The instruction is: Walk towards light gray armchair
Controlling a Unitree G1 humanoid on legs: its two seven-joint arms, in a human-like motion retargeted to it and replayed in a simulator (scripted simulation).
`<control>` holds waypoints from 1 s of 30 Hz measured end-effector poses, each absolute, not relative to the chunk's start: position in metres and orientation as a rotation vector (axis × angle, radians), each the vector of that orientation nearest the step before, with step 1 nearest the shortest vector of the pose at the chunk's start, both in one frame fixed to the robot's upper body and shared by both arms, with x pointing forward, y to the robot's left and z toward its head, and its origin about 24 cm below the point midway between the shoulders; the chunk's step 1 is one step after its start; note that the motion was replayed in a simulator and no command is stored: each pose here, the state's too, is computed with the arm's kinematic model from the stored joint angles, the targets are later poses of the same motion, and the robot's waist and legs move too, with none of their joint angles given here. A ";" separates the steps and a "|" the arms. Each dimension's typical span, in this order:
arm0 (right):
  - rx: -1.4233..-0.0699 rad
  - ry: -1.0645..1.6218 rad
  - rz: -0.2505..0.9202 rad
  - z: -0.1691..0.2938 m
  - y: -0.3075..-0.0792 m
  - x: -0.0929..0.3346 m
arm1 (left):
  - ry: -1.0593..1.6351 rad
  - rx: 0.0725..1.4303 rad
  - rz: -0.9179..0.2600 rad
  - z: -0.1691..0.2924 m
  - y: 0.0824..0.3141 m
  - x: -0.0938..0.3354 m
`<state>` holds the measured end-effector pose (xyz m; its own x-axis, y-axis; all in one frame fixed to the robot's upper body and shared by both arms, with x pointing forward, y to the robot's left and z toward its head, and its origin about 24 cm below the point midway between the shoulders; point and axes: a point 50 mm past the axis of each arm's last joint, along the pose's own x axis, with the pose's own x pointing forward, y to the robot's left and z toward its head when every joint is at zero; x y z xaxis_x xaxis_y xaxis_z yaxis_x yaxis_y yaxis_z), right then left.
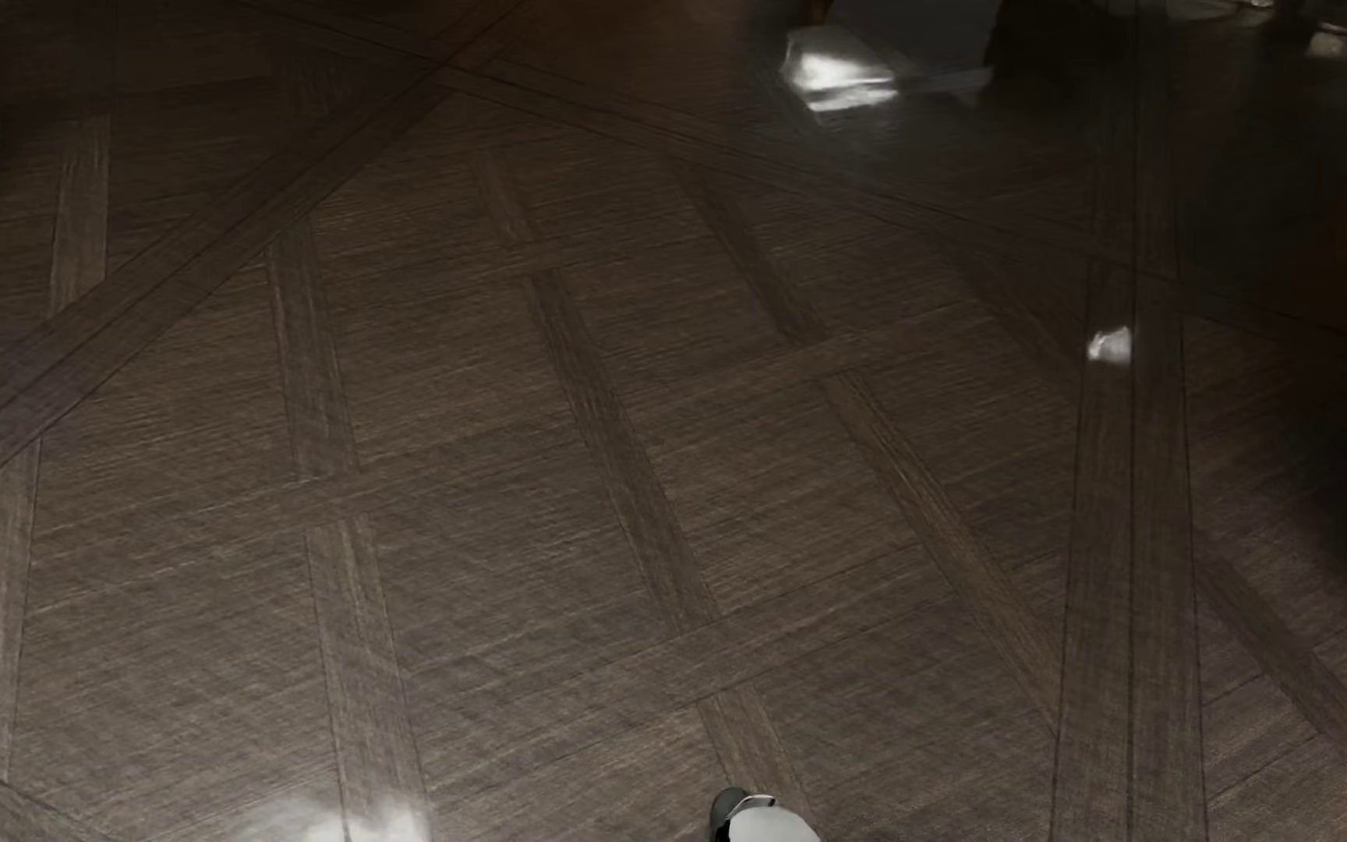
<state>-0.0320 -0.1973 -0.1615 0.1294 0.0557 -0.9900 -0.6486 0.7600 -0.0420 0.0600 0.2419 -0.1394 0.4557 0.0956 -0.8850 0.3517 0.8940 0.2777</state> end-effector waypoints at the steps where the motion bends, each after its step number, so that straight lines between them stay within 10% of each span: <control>1: -0.557 1.409 0.574 -0.161 -0.202 -0.049 | 1.055 0.477 -0.195 -0.137 0.238 0.074; 8: -0.578 1.490 0.617 -0.158 -0.206 -0.075 | 1.127 0.486 -0.189 -0.143 0.243 0.058; 19: -0.530 0.627 0.250 -0.080 -0.214 0.189 | 1.499 0.459 -0.325 -0.148 0.230 -0.078; 24: -0.519 0.873 0.329 -0.125 -0.204 0.130 | 1.445 0.452 -0.321 -0.157 0.221 -0.051; 30: -0.560 1.386 0.537 -0.162 -0.206 -0.035 | 0.865 0.376 -0.249 -0.122 0.194 0.105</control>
<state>-0.0349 -0.2057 -0.1621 0.1092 0.0252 -0.9937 -0.6513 0.7570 -0.0524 0.1051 0.1939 -0.1220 0.6258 -0.0609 -0.7776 0.3615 0.9060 0.2200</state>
